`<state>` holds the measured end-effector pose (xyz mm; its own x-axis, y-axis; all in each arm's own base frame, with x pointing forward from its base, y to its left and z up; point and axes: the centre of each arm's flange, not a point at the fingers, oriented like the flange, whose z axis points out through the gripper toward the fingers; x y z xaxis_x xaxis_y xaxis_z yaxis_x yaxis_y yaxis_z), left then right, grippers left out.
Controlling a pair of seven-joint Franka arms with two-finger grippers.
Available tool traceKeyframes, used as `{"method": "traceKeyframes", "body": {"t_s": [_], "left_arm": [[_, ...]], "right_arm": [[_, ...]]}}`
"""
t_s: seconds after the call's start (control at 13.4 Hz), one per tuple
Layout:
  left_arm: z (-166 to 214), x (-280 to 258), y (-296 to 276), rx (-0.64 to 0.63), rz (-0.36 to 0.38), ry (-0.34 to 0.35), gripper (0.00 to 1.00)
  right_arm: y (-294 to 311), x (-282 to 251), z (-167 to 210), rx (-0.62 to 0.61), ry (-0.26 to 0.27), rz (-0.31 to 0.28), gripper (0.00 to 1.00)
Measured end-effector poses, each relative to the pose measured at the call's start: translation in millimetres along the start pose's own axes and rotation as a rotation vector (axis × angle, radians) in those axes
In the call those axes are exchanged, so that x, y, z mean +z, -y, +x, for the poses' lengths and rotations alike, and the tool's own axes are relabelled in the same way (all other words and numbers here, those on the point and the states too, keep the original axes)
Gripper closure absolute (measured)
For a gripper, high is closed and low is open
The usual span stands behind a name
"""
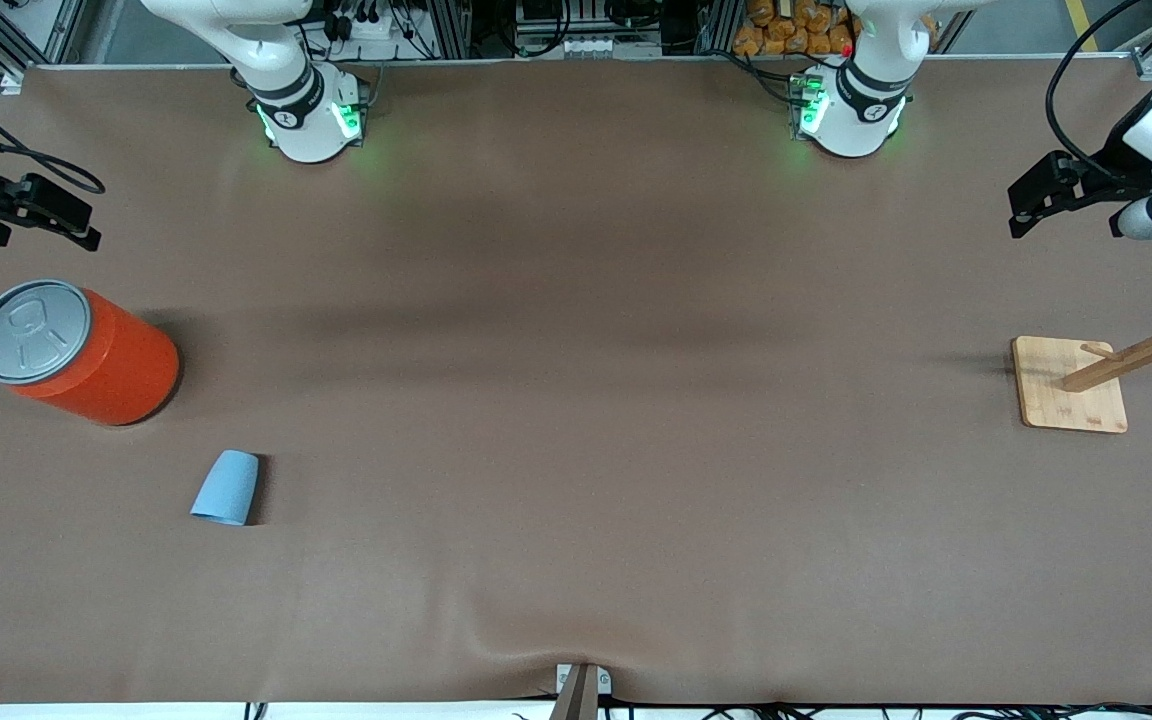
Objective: Flip cup
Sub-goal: 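Move the right gripper down toward the light blue cup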
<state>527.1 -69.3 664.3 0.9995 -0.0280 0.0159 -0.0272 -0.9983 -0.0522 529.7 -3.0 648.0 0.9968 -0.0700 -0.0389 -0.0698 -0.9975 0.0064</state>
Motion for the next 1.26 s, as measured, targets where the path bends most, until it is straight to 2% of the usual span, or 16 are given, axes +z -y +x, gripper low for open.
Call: {"method": "traceKeyframes", "body": {"t_s": [0.15, 0.45, 0.82, 1.26], "left_arm": [[0, -2, -1, 0.001, 0.0, -0.003, 0.0], [-9, -11, -7, 0.012, 0.004, -0.001, 0.0], [-16, -13, -6, 0.011, 0.009, 0.028, 0.0], [-21, -19, 11, -0.023, 0.01, 0.032, 0.0]], "right_arm": [[-2, 1, 0, 0.004, 0.004, 0.0, 0.0], [1, 22, 6, -0.001, 0.07, -0.004, 0.0], [1, 33, 9, -0.001, 0.113, -0.007, 0.0], [-5, 44, 17, 0.011, 0.125, -0.007, 0.0]]}}
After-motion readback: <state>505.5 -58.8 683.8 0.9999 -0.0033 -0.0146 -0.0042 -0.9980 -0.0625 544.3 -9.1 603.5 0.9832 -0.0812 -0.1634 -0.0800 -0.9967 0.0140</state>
